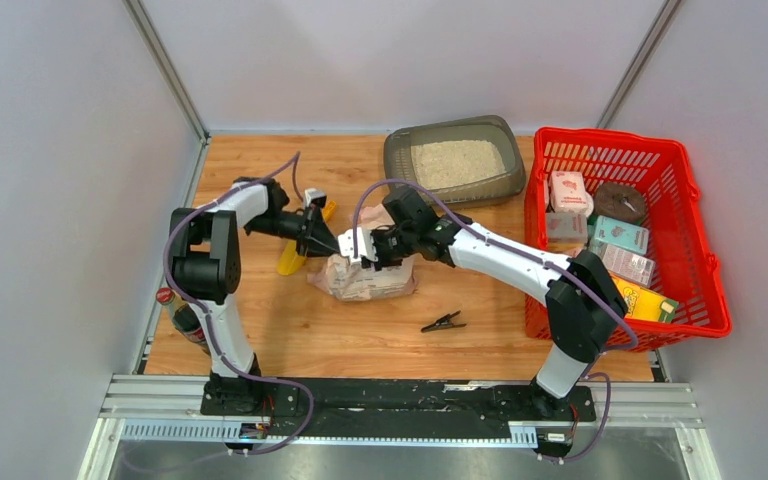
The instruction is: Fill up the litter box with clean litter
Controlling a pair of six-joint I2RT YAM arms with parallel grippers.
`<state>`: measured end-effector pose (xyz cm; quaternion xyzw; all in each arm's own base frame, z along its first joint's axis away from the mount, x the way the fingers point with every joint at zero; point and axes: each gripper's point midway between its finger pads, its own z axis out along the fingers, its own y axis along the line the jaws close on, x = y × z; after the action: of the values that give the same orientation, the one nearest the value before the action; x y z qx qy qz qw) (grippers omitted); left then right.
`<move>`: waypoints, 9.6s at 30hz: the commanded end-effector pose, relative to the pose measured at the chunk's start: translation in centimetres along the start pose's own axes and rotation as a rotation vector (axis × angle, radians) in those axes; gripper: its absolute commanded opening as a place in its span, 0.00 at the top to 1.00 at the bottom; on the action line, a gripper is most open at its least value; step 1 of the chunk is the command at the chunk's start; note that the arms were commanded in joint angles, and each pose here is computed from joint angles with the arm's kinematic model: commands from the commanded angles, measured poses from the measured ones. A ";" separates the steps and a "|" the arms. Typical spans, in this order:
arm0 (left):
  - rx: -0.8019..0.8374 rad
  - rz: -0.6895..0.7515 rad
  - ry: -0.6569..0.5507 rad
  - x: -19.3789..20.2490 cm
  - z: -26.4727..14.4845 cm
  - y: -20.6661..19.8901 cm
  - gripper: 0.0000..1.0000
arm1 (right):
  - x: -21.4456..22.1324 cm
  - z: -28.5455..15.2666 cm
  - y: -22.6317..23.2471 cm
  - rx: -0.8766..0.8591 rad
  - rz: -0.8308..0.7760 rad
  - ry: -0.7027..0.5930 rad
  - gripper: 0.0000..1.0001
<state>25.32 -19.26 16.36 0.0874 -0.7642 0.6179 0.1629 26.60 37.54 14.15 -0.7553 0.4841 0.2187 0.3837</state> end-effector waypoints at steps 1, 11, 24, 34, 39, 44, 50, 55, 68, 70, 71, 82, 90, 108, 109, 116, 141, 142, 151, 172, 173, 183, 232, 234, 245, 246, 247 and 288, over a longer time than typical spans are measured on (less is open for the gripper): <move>0.202 0.104 -0.036 0.6 -2.2 -7.8 0.85 | 4.0 -2.8 -0.4 0.055 0.154 0.174 1.00; -0.023 0.364 -0.018 1.0 -3.0 -7.0 0.85 | 3.4 -2.5 -1.7 0.102 0.252 0.163 1.00; -0.349 1.696 -0.067 3.8 -4.7 -5.7 0.31 | 2.9 -2.4 -1.6 0.061 0.396 0.105 1.00; -0.491 2.403 -0.184 1.7 -0.8 -6.9 0.18 | 1.9 -2.4 -1.8 0.042 0.474 0.034 1.00; -0.401 2.369 -0.042 1.5 1.5 -5.8 0.18 | 1.8 -2.5 -1.7 0.032 0.497 0.017 1.00; -0.372 2.378 0.027 1.0 2.6 -4.7 0.19 | 1.6 -2.6 -1.9 0.041 0.507 0.008 1.00; -0.433 2.280 0.072 -1.4 3.1 -2.4 0.25 | 0.9 -3.0 -2.4 0.048 0.511 -0.026 1.00; -0.486 2.249 0.076 -3.1 3.1 -1.0 0.30 | 1.0 -2.8 -2.3 0.042 0.523 -0.025 1.00; -0.494 2.194 0.264 -2.6 3.2 2.5 0.74 | 1.7 -3.3 -3.0 0.051 0.561 -0.037 1.00; -0.491 2.172 0.301 -2.1 3.2 3.0 0.88 | 1.9 -3.5 -3.0 0.047 0.563 -0.032 1.00; -0.507 2.152 0.298 -2.1 3.0 2.8 1.00 | 1.9 -3.8 -3.2 0.047 0.555 -0.029 0.99; -0.620 2.087 -0.027 -1.7 1.2 -0.3 1.00 | 8.1 -8.9 0.7 0.014 0.376 0.189 0.64; -0.667 1.727 -0.423 -4.4 -1.4 -1.6 1.00 | 11.5 -9.8 3.0 0.002 0.482 0.246 0.89; -0.500 1.507 -0.441 -3.1 -1.9 -1.0 1.00 | 8.9 -16.5 0.3 0.163 0.554 0.142 0.38; -0.498 1.500 -0.443 -3.1 -1.9 -1.0 1.00 | 7.8 -17.2 -0.4 0.223 0.537 0.124 0.36; -0.488 1.476 -0.469 -2.8 -1.9 -0.8 1.00 | 3.4 -16.2 -2.5 0.449 0.374 0.010 0.13; -0.419 1.375 -0.558 -2.9 -1.7 -0.7 1.00 | 7.3 -8.5 -0.5 0.121 0.385 0.122 0.80; -0.425 1.388 -0.534 -2.7 -1.6 -0.3 1.00 | 7.1 -8.6 -0.5 0.108 0.383 0.116 0.84; -0.432 1.561 -0.378 -1.7 -1.4 -0.8 1.00 | 7.1 -8.5 0.7 -0.044 0.419 0.114 0.95; -0.396 1.563 -0.441 -1.5 -1.4 -2.9 1.00 | -4.3 -0.1 -3.6 0.048 0.143 -0.216 0.23; -0.394 1.561 -0.443 -1.4 -1.4 -3.0 1.00 | -4.5 0.3 -3.6 0.041 0.138 -0.225 0.23; -0.358 1.545 -0.424 0.5 -1.1 -2.6 1.00 | -0.9 4.1 -2.3 -0.041 0.244 -0.177 0.54; -0.332 1.721 -0.275 -2.7 2.4 -1.9 1.00 | 7.6 -3.0 -1.6 -0.059 0.509 0.007 0.90; -0.316 1.722 -0.282 -3.0 2.7 -2.3 1.00 | 8.4 -4.5 -2.1 -0.046 0.491 0.026 0.93; -0.271 1.733 -0.317 -5.1 5.5 -4.6 1.00 | 6.7 -6.4 -2.7 -0.065 0.497 -0.037 0.43; -0.270 1.728 -0.315 -5.2 5.5 -4.6 1.00 | 6.5 -6.0 -2.6 -0.064 0.498 -0.046 0.41; -0.271 1.721 -0.316 -5.3 5.6 -4.5 1.00 | 5.7 -5.3 -3.1 -0.049 0.477 -0.073 0.38; -0.448 1.824 -0.255 5.7 4.5 -3.9 0.35 | 7.3 -1.5 -2.5 -0.099 0.535 -0.076 0.91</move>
<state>24.83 -22.99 26.65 -0.4427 -0.6351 0.3237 -0.5439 30.59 32.83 11.42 -0.6230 0.6270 0.3712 0.2844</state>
